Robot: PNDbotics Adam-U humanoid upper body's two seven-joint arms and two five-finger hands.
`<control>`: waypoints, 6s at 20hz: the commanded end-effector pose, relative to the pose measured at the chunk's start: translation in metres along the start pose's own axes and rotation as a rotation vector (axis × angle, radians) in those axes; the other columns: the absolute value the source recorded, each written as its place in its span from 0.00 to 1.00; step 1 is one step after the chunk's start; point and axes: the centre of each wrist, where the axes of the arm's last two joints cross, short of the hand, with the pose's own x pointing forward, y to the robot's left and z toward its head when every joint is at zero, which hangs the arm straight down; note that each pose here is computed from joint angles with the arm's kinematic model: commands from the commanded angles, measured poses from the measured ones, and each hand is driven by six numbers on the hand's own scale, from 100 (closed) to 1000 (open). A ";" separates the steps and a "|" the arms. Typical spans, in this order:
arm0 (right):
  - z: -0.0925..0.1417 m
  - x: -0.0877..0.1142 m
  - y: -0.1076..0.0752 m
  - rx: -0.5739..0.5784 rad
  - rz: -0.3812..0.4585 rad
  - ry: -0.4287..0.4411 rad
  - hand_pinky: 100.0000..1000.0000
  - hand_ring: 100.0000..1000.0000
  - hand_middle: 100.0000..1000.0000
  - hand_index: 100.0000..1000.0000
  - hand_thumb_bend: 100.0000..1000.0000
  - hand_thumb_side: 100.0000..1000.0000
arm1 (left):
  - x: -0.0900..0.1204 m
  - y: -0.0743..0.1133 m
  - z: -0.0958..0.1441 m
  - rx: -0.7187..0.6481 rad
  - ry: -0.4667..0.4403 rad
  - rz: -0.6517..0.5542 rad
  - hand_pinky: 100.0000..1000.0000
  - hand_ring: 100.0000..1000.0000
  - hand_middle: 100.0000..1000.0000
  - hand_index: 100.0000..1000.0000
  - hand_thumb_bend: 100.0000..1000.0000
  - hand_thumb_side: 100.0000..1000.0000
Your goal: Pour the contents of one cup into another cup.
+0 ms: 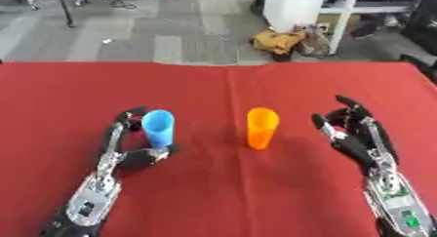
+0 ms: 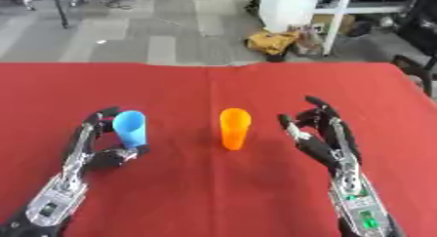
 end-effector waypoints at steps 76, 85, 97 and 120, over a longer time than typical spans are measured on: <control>-0.045 -0.029 0.023 0.304 0.234 0.005 0.88 0.72 0.65 0.97 0.48 0.11 | 0.088 0.060 0.076 0.001 -0.324 0.181 0.49 0.32 0.34 0.68 0.41 0.00; -0.052 -0.032 0.038 0.341 0.227 0.024 0.88 0.71 0.63 0.97 0.49 0.11 | 0.086 0.057 0.078 0.001 -0.317 0.185 0.49 0.32 0.34 0.68 0.40 0.00; -0.056 -0.038 0.064 0.411 0.208 0.049 0.83 0.59 0.55 0.93 0.49 0.10 | 0.087 0.054 0.078 -0.008 -0.318 0.191 0.49 0.32 0.34 0.68 0.40 0.00; -0.086 0.020 0.068 0.376 0.191 -0.134 0.71 0.37 0.35 0.76 0.22 0.00 | 0.078 0.054 0.079 -0.015 -0.292 0.158 0.49 0.31 0.34 0.67 0.39 0.00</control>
